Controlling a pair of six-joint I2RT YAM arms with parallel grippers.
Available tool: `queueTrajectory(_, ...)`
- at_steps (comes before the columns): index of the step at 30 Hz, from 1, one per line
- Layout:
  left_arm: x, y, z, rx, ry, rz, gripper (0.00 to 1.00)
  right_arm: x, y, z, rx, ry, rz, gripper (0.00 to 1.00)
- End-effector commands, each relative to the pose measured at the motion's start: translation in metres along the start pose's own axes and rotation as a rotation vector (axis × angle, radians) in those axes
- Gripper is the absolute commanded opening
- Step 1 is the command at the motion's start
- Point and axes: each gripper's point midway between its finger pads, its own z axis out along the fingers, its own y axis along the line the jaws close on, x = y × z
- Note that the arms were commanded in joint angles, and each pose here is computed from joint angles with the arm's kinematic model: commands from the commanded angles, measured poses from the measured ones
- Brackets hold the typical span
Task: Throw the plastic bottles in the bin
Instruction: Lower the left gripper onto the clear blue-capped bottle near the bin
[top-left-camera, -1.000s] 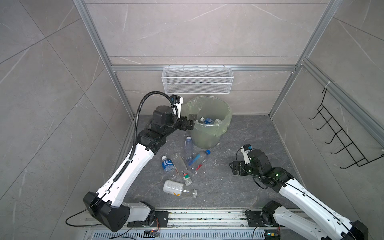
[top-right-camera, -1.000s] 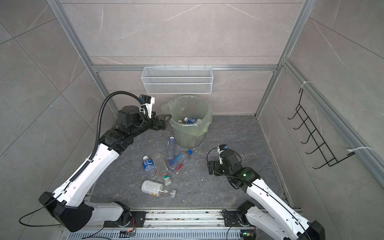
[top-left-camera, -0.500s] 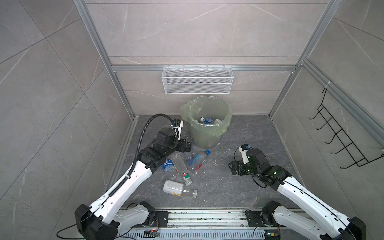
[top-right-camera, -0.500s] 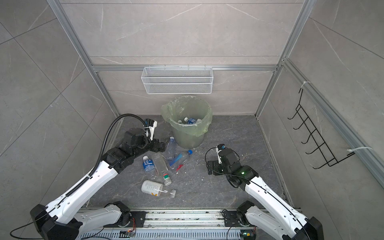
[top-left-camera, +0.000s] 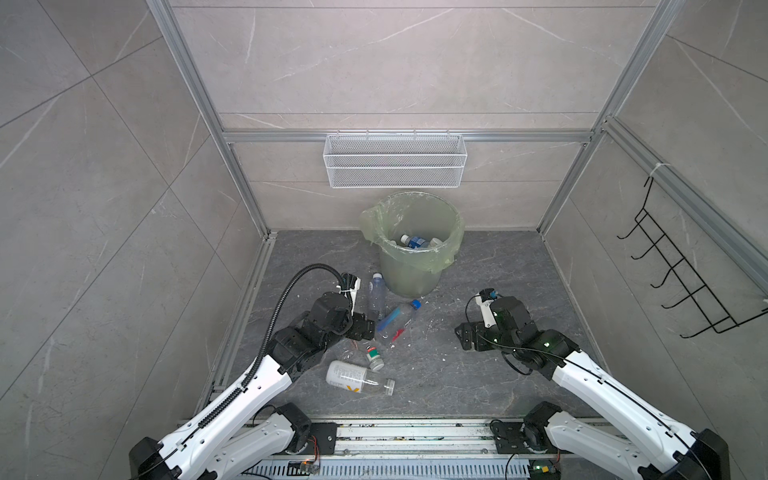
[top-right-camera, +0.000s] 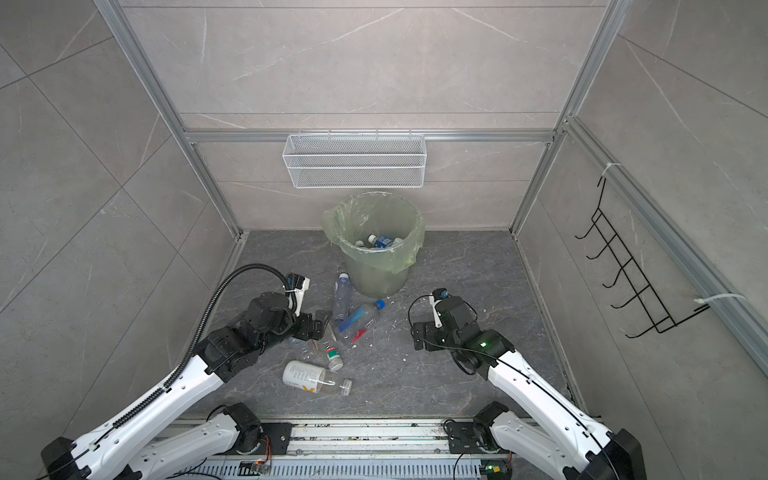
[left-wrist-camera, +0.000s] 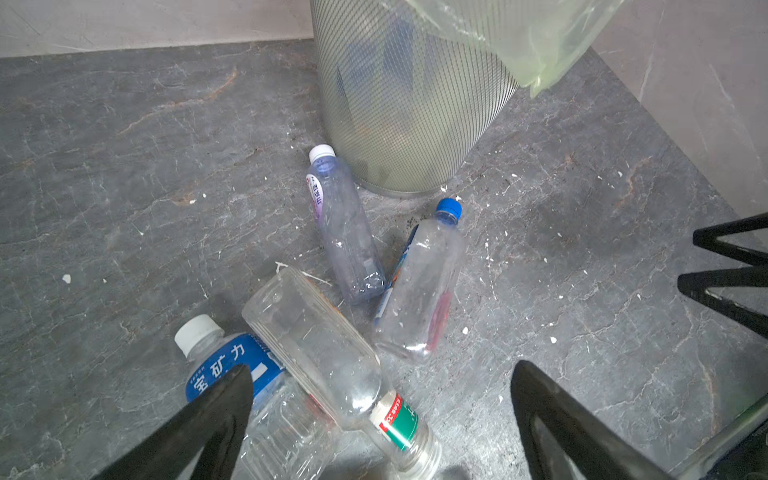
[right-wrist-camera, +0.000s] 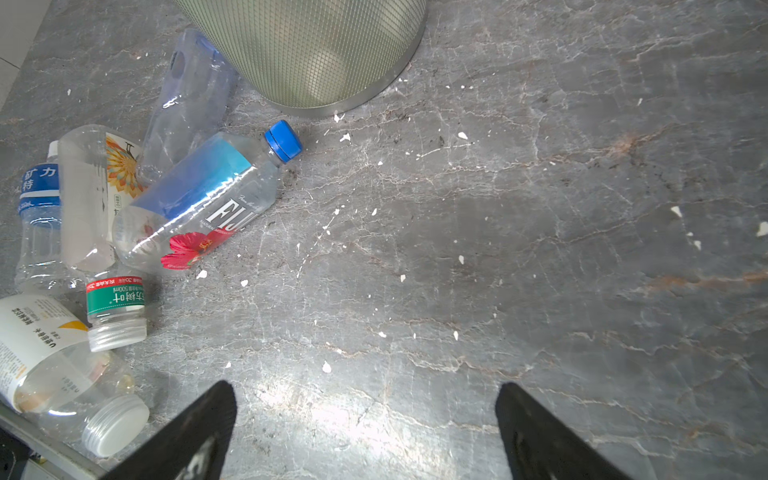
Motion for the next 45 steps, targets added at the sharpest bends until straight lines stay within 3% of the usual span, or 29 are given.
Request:
queueTrajectory(1,0.002,0.002,-0.002,-0.014,-0.009,-0.024,0.98,-0.007,0.007,0.001,-0.019,-0.011,-0.002,0.99)
queueTrajectory(12,0.031,-0.015,0.042,0.004,0.155,0.051,0.92,-0.003,0.002,0.010,0.013,0.019,0.034,0.98)
queueTrajectory(45,0.034,-0.073,0.141,0.139,0.348,0.313,0.88,0.010,-0.011,0.000,0.059,0.020,0.027,0.98)
